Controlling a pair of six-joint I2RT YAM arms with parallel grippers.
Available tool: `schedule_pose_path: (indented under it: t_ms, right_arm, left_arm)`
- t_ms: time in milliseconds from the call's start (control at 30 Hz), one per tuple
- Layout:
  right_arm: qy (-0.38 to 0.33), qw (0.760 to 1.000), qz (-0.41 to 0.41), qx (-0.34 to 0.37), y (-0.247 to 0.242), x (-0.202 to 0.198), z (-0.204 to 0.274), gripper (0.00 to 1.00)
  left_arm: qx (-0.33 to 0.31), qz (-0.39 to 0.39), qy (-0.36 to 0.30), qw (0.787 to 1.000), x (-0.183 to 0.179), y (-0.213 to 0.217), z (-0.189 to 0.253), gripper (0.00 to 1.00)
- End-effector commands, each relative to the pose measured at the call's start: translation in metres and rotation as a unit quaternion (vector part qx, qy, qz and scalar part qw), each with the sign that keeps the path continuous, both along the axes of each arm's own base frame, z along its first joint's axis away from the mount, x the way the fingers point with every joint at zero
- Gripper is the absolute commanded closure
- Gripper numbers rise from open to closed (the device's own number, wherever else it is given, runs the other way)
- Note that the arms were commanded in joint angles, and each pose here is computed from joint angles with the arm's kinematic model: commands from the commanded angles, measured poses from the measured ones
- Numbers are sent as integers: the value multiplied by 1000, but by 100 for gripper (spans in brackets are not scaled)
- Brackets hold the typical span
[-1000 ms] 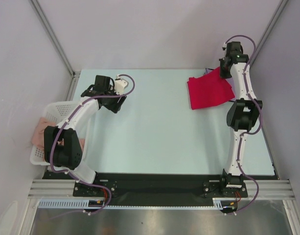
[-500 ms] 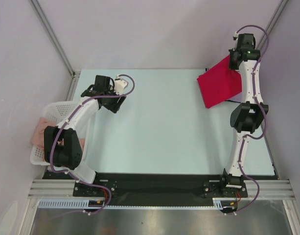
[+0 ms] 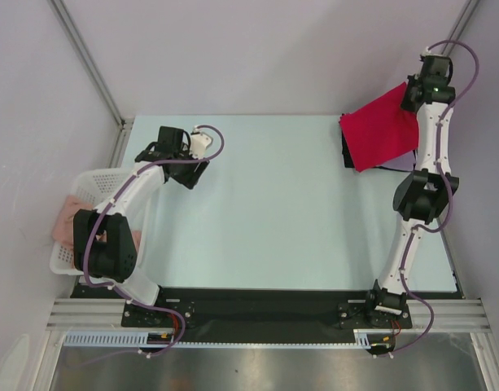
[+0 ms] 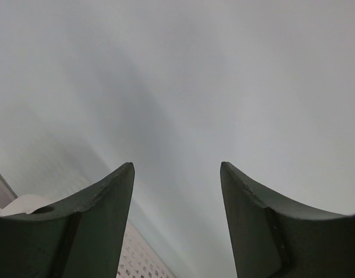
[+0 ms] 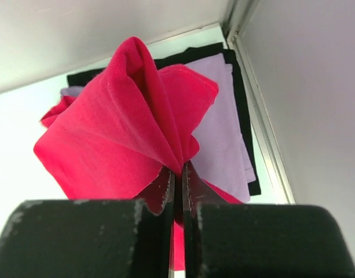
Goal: Fold and stack the t-shirts
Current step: Neatly place the folded tshirt to the corner
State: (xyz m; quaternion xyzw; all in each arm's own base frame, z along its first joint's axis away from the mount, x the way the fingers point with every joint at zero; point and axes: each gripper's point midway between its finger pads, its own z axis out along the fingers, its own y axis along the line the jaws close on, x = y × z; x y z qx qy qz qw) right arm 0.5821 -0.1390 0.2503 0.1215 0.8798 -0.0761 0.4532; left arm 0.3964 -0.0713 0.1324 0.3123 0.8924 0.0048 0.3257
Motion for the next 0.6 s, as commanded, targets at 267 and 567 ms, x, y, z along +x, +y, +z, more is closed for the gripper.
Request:
schedule_pose_path:
  t_ms: [267,567]
  right_arm:
    - [-34,993,-56,95,-50,23,-55,100]
    - [-17,994,-88,67,-62,17,-65,8]
  left_arm:
    - [13,0,-12,1000,5,6,0,34]
    - [10,-3,-5,1000,3,5,-3,34]
